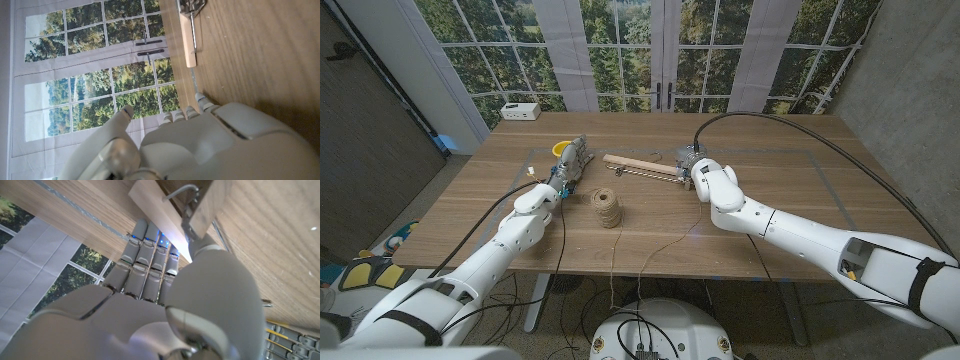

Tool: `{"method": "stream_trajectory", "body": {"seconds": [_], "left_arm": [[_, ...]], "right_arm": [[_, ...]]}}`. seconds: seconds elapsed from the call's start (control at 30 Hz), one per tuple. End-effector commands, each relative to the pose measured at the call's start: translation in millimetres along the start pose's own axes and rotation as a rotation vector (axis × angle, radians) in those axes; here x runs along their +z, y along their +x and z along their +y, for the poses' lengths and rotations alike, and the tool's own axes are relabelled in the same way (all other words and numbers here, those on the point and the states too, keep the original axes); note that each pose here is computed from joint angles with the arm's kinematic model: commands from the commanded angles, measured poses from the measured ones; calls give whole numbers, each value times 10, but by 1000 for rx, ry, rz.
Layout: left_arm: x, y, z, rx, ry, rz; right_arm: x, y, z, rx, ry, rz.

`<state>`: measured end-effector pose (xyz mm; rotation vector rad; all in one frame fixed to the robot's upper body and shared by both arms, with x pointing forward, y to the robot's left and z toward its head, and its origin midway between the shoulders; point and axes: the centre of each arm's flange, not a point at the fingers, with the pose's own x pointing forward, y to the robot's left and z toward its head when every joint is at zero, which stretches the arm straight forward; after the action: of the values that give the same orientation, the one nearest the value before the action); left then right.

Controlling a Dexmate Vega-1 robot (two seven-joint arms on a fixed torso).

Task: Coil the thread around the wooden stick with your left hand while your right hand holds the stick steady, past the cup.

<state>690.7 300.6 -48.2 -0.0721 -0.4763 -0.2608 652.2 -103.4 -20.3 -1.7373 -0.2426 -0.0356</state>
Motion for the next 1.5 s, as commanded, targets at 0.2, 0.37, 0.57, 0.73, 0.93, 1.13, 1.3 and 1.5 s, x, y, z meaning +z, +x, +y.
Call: {"method": "stream_trajectory", "body": {"seconds": [0.2, 0.37, 0.57, 0.73, 0.93, 1.13, 1.3, 1.5], "left_arm": [[52, -25, -74, -15, 16, -10], [71, -64, -86, -16, 20, -13], [103, -123, -111, -28, 35, -23], [191, -220, -124, 41, 171, -62], [235, -315, -135, 75, 196, -111], [266, -408, -134, 42, 236, -135], [375, -486, -151, 29, 342, -161], [463, -562, -161, 14, 409, -181]], "right_arm": [[-280, -122, 163, -187, 139, 7], [-287, -245, 140, -298, 152, 18], [-288, -385, 106, -405, 162, 4], [-288, -507, 85, -496, 158, 15], [-318, -640, 56, -567, 157, 40], [-332, -738, 24, -604, 160, 61], [-317, -812, 7, -624, 157, 66], [-285, -874, -5, -642, 151, 76]]}}
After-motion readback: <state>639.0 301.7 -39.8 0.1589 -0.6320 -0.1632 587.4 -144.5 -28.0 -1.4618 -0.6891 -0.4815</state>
